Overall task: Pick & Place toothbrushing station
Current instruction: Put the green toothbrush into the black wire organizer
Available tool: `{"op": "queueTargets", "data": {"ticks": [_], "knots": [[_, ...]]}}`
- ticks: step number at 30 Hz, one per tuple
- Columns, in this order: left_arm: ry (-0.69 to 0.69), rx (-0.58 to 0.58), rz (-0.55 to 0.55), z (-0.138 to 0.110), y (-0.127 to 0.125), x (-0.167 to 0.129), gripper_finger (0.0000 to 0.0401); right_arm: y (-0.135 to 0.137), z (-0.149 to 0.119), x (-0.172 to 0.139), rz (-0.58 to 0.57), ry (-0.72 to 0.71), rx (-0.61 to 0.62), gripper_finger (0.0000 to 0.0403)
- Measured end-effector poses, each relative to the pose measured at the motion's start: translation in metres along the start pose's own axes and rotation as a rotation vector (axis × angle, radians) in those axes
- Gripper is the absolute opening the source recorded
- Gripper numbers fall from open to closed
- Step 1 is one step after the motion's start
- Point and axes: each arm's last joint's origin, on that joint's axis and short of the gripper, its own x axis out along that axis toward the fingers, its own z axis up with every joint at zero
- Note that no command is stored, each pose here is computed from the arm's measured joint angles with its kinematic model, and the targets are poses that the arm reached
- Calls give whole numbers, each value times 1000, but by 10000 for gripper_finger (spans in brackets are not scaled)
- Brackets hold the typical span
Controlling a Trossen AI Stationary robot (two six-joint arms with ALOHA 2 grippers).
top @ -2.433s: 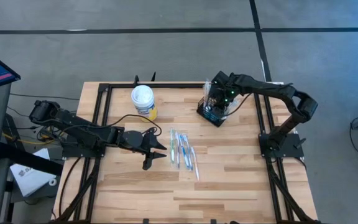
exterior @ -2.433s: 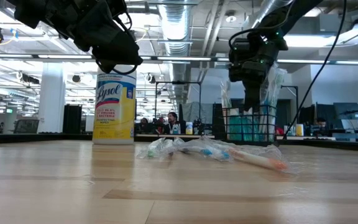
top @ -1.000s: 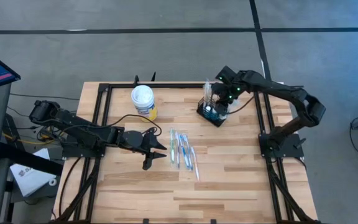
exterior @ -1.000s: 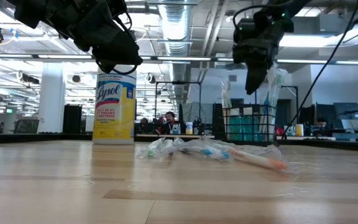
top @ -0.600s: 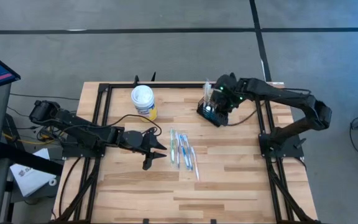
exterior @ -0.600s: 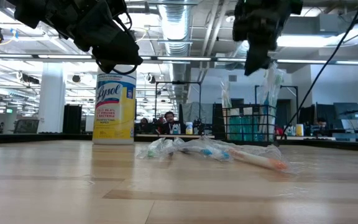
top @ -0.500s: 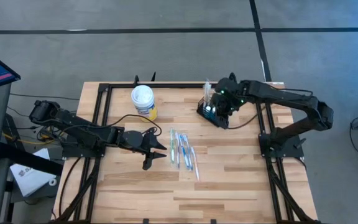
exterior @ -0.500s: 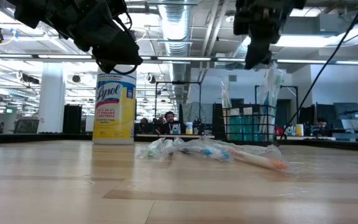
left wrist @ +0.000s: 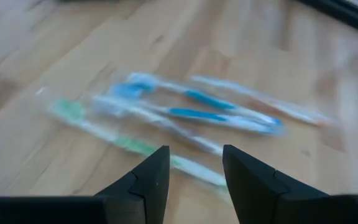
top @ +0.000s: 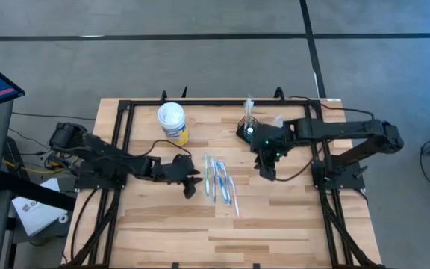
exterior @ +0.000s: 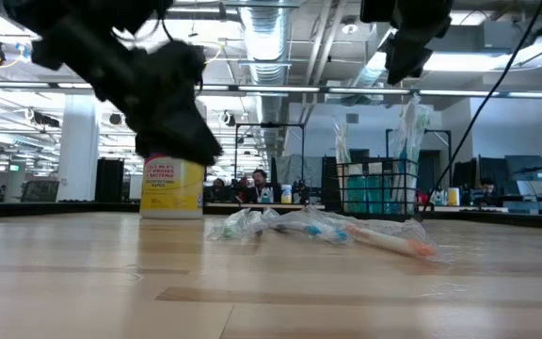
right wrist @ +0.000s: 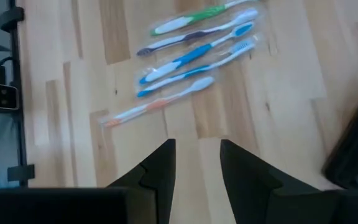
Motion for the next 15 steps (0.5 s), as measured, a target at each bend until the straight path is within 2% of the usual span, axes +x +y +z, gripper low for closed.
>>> {"op": "queueTargets", "data": {"ticks": [5, 15], "knots": [[36, -126, 89, -8, 14, 18, 144, 14, -6, 3, -55, 15, 24, 117], [81, -243, 161, -21, 25, 37, 144, 29, -14, 4, -117, 35, 10, 117]]}}
